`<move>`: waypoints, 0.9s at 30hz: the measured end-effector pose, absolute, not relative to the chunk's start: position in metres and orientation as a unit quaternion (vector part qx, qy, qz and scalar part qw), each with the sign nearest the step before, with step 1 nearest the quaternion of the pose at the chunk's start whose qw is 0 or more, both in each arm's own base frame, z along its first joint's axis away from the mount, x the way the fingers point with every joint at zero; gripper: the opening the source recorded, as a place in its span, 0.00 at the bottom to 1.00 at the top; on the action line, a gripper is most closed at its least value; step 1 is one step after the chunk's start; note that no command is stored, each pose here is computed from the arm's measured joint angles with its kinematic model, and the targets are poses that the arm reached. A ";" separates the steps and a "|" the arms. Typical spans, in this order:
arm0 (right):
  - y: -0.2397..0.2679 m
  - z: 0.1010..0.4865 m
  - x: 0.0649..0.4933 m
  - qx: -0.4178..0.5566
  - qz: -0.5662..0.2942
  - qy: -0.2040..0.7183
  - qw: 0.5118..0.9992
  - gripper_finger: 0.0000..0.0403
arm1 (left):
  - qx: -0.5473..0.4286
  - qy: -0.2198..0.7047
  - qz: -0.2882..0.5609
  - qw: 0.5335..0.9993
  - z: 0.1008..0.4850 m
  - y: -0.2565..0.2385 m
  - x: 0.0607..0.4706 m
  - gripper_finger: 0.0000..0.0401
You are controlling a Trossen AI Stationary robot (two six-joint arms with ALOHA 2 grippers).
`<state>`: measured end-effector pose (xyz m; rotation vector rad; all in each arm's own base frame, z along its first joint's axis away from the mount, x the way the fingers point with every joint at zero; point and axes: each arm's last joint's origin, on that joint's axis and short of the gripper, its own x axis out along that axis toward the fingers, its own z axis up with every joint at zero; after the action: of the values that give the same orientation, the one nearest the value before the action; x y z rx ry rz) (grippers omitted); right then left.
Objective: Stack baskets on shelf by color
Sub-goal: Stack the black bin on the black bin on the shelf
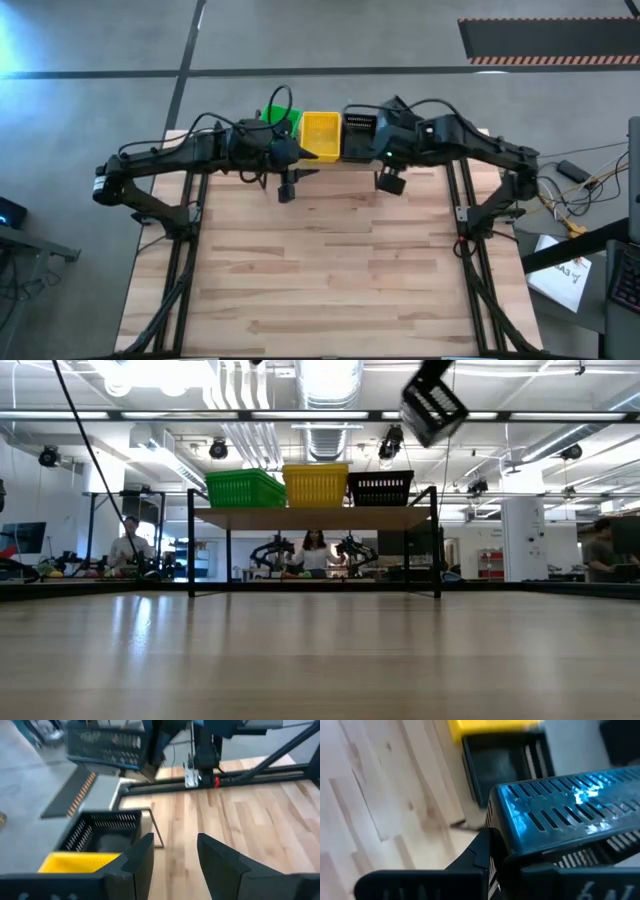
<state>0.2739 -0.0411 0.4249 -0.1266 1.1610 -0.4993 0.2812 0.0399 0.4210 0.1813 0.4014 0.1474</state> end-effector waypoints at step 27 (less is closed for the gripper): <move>-0.110 0.369 0.365 -0.077 -0.171 0.628 0.755 0.02 | 0.021 0.208 0.086 0.974 0.439 0.029 0.209 0.34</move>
<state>0.3648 -0.1097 0.3689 -0.1673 1.3709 -0.3728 0.2090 0.0290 0.4388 0.0414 0.4202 0.1745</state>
